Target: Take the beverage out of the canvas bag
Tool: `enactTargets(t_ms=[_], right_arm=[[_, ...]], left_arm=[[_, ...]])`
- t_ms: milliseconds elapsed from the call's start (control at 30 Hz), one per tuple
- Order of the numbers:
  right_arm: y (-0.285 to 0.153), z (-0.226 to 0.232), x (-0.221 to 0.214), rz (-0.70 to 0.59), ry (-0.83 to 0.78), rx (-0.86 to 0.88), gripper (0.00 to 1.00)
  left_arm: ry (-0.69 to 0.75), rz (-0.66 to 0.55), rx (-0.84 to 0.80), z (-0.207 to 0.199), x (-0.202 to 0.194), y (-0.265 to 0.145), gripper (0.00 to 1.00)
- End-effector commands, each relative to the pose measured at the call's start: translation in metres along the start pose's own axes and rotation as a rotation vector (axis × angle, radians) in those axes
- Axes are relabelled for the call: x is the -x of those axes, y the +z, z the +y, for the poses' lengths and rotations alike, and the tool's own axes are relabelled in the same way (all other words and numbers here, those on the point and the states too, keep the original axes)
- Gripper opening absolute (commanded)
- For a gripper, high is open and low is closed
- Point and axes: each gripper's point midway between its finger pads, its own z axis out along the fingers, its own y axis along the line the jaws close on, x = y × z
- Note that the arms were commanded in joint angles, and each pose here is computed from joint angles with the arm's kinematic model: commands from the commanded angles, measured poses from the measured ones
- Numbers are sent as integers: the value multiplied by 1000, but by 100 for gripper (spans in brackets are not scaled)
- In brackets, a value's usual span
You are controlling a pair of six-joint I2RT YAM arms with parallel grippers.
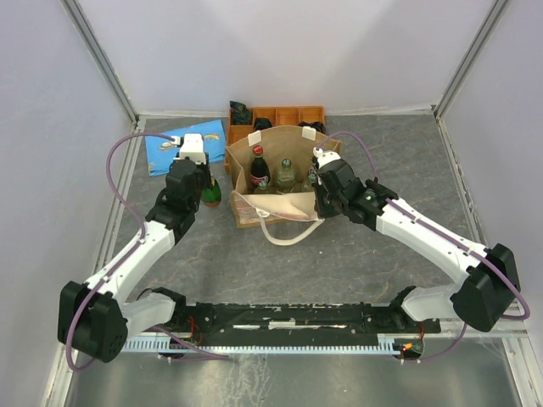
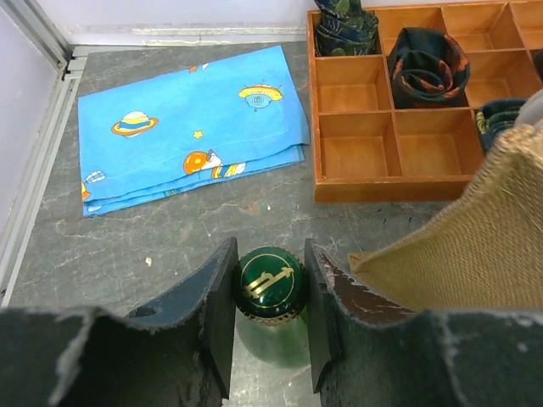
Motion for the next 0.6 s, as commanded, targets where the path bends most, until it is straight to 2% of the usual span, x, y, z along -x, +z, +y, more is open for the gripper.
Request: enactTargets(t_ms=[0, 400, 500, 567], right_arm=[[-10, 13, 23, -82, 11, 55, 0], [-9, 11, 20, -74, 14, 49, 0], [-9, 11, 21, -77, 15, 49, 0], [-9, 12, 21, -74, 14, 49, 0]], left_arm=[[-166, -267, 0, 2, 75, 12, 3], [-139, -248, -14, -1, 53, 33, 3], [-132, -231, -27, -4, 49, 36, 8], [-122, -214, -23, -4, 44, 37, 15]])
